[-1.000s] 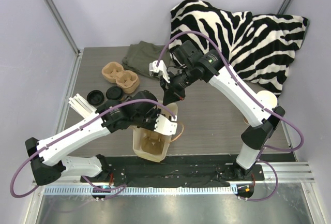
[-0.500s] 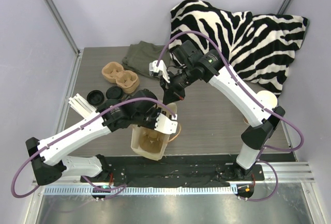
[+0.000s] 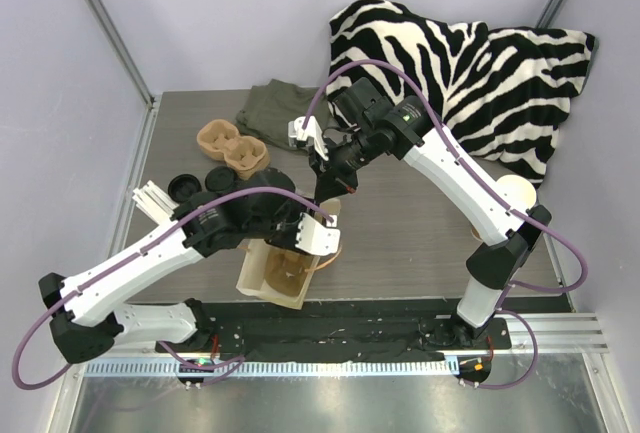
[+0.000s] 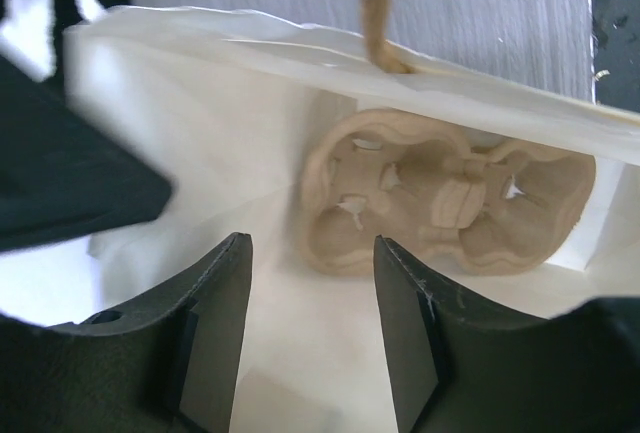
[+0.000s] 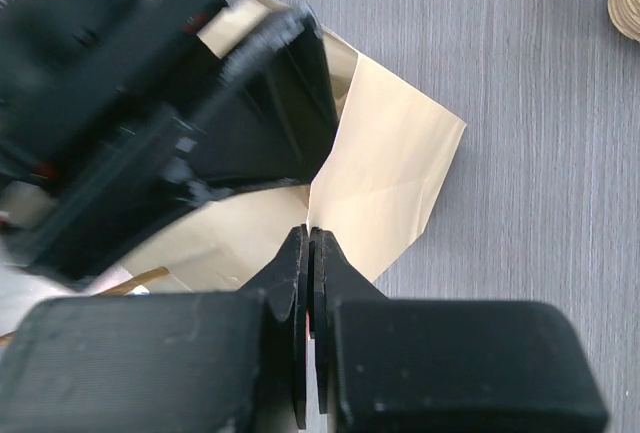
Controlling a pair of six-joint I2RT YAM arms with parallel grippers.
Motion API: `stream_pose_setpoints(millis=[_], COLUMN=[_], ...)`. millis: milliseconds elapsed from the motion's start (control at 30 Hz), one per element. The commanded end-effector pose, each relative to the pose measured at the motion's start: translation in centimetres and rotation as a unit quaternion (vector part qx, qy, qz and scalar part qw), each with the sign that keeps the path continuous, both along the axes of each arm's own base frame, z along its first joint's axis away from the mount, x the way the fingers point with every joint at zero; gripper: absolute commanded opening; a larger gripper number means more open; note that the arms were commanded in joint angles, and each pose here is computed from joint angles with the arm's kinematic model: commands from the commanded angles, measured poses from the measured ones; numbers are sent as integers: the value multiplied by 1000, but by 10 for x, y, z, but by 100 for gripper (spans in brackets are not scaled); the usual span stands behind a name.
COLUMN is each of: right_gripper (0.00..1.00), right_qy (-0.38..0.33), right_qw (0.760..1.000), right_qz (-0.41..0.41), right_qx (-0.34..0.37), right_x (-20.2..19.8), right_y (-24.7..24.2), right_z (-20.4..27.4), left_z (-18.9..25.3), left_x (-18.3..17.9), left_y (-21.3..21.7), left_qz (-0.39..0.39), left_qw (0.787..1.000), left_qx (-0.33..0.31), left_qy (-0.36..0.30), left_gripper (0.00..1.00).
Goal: Pack the takeout coffee
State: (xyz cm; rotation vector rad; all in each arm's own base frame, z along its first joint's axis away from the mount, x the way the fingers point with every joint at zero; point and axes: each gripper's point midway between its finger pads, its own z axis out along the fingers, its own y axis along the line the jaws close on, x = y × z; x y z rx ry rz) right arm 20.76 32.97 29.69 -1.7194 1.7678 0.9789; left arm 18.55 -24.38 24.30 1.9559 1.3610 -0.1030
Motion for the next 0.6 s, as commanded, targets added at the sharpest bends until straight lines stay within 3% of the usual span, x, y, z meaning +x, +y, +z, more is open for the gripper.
stream_pose_setpoints(millis=[0, 200, 333, 567], right_gripper=[1, 1, 1, 1], right_qy=[-38, -34, -23, -20], right_qw=[999, 999, 999, 999], right_qz=[8, 6, 3, 4], right_qx=[30, 40, 37, 43], right_x=[2, 1, -1, -3], right_y=[3, 5, 5, 6], right_z=[21, 25, 22, 24], left_z=[43, 26, 25, -2], left_x=[3, 9, 24, 31], left_y=[-7, -5, -5, -4], left_qz=[8, 22, 40, 34], left_qw=[997, 998, 995, 994], left_qx=[-71, -52, -53, -21], left_qy=[-28, -33, -78, -102], left_gripper=[54, 43, 33, 33])
